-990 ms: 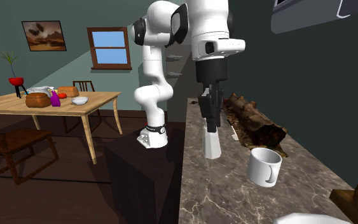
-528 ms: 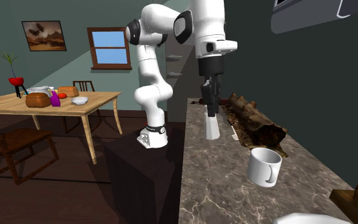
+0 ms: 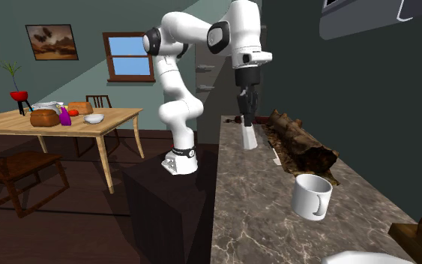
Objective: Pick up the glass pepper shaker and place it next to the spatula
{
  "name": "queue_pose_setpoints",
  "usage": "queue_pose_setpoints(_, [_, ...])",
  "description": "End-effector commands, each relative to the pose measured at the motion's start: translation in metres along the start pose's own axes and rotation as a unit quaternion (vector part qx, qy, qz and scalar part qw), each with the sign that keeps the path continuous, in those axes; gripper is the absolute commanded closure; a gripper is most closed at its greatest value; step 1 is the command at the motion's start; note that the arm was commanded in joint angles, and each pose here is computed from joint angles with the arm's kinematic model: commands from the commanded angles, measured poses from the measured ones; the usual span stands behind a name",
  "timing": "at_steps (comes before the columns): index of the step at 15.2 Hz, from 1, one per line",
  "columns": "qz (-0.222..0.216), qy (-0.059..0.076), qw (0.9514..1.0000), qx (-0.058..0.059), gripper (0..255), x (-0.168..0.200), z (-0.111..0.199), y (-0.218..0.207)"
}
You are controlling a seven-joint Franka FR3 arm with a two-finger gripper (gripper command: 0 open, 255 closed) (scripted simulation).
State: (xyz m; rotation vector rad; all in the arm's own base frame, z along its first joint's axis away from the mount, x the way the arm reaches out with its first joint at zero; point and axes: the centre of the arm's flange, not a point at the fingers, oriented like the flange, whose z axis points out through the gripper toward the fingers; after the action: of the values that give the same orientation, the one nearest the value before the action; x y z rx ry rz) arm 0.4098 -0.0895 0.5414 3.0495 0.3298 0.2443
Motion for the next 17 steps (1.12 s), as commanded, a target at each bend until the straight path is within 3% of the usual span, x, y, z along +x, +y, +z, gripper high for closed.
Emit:
queue_pose_setpoints(1, [0.001, 0.0, 1.0, 0.0, 255, -0.006, -0.004, -0.027])
queue_pose_setpoints(17, [0.001, 0.0, 1.0, 0.0, 255, -0.068, -0.03, -0.227])
